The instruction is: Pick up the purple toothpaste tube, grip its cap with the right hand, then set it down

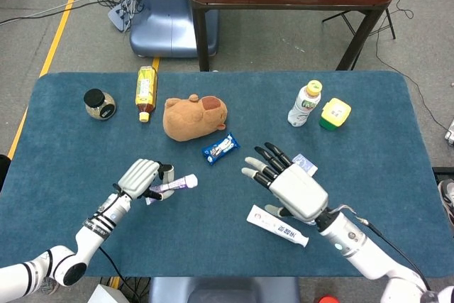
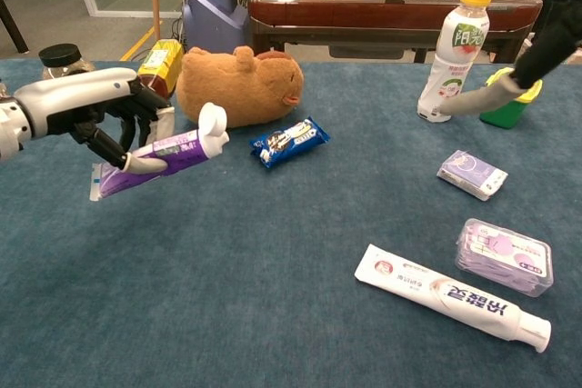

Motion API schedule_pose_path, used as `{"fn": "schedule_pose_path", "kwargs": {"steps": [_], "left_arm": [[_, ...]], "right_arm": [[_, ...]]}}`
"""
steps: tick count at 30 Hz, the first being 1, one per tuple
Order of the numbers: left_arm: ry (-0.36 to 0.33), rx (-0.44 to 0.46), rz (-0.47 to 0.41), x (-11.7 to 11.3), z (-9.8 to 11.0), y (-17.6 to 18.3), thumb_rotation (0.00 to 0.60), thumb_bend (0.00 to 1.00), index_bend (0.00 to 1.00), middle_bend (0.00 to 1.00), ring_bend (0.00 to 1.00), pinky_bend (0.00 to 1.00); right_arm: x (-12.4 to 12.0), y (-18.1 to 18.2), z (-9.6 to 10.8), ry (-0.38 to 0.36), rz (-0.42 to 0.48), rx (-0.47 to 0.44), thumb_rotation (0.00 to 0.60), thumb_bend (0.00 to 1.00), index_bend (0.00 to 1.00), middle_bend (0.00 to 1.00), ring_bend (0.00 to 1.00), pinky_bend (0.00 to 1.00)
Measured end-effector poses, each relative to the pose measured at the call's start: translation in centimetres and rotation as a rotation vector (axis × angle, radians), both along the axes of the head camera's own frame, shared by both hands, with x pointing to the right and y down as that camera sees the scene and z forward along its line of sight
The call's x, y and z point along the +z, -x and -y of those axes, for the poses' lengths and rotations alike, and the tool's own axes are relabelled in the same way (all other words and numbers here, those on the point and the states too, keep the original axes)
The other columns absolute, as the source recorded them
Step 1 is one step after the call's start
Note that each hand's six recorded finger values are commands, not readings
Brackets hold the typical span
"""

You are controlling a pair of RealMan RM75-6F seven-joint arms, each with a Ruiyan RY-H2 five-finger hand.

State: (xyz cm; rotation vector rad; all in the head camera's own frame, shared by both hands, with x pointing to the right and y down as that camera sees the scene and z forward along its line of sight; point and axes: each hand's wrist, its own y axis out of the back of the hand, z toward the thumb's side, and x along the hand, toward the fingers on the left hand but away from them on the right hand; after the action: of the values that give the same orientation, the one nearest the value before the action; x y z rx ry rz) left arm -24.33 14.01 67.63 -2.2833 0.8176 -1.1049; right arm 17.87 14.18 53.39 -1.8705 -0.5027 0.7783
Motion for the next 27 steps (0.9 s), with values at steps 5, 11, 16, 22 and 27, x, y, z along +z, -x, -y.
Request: {"fn": "schedule_pose_path", "kwargs": {"steps": [5, 11, 16, 22, 27], "left_arm": [[0.008, 0.015, -0.019, -0.2, -0.4, -0.7, 0.572, 0.43, 0.57, 0.63, 0.51, 0.55], [0.023, 0.015, -0.049, -0.6, -0.7, -1.5, 0.571, 0.43, 0.57, 0.63, 0.51, 0.55], [0.029, 0.006, -0.048, -0.7, -0.7, -1.5, 0.571, 0.43, 0.57, 0.63, 0.51, 0.55], [0.027, 0.0, -0.047, -0.9, -0.8, -1.3, 0.571, 0.43, 0.57, 0.63, 0.51, 0.55], [0.029, -0.004, -0.053, -1.1, -0.8, -1.5, 0.566, 0.43, 0.57, 0.63, 0.51, 0.55]], "right_arm": [[1.5, 2.4, 0.1, 0.005, 0.002, -0.048, 0.597, 0.13, 0.22, 0.16, 0.04, 0.02], [2.5, 4.4, -0.2, -0.009, -0.004, -0.1, 0.591, 0.13, 0.22, 0.16, 0.03, 0.02], [3.1, 5.6, -0.8, -0.013, -0.013, -0.135, 0.571, 0.13, 0.22, 0.16, 0.01, 0.02], [4.1, 6.8, -1.5, -0.008, -0.03, -0.168, 0.567, 0.13, 0.23, 0.15, 0.0, 0.02], [4.8, 7.9, -2.1, -0.014, -0.042, -0.194, 0.567, 0.13, 0.24, 0.14, 0.0, 0.02]]}}
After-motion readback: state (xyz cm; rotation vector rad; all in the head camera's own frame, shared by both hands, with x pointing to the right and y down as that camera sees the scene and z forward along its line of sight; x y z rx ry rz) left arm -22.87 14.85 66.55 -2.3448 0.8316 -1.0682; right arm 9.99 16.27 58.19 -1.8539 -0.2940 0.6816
